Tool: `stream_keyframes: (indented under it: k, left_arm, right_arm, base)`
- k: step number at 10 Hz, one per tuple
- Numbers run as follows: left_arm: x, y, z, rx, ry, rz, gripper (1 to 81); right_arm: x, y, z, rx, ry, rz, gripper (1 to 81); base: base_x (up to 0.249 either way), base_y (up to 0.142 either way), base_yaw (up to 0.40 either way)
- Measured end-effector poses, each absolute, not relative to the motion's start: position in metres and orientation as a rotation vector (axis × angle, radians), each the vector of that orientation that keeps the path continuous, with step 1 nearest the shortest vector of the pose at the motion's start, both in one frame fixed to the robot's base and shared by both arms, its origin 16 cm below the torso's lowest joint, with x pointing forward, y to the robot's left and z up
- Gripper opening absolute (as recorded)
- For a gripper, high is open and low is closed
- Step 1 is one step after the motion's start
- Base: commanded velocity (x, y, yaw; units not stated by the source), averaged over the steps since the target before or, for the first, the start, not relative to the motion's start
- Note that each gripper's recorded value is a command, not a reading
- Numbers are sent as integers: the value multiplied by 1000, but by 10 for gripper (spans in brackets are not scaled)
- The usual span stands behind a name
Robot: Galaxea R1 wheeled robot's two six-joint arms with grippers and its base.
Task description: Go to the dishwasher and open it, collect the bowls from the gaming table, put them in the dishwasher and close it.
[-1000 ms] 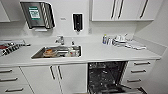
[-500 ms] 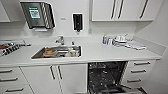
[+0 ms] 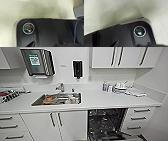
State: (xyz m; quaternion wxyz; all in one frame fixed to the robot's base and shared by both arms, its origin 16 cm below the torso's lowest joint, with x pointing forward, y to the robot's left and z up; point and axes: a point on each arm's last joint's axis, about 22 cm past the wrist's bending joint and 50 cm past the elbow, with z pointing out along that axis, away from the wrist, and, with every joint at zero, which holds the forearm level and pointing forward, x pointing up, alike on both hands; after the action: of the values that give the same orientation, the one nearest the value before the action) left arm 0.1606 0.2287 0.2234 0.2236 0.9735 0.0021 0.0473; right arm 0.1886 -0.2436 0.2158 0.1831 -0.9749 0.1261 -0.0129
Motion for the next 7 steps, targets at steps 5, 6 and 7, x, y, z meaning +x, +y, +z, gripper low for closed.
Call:
stream_keyframes:
  k: [5, 6, 7]
  left_arm:
    - [159, 223, 223, 2684, 4, 132, 811]
    - [156, 222, 227, 2683, 3, 126, 811]
    - [149, 221, 234, 2683, 5, 113, 811]
  right_arm:
    - [173, -213, 212, -2736, 335, -30, 811]
    - [167, -213, 214, -2743, 337, -20, 811]
    - [158, -207, 220, -2743, 341, -3, 811]
  base:
    - [0, 0, 0]
    - [0, 0, 0]
    - [0, 0, 0]
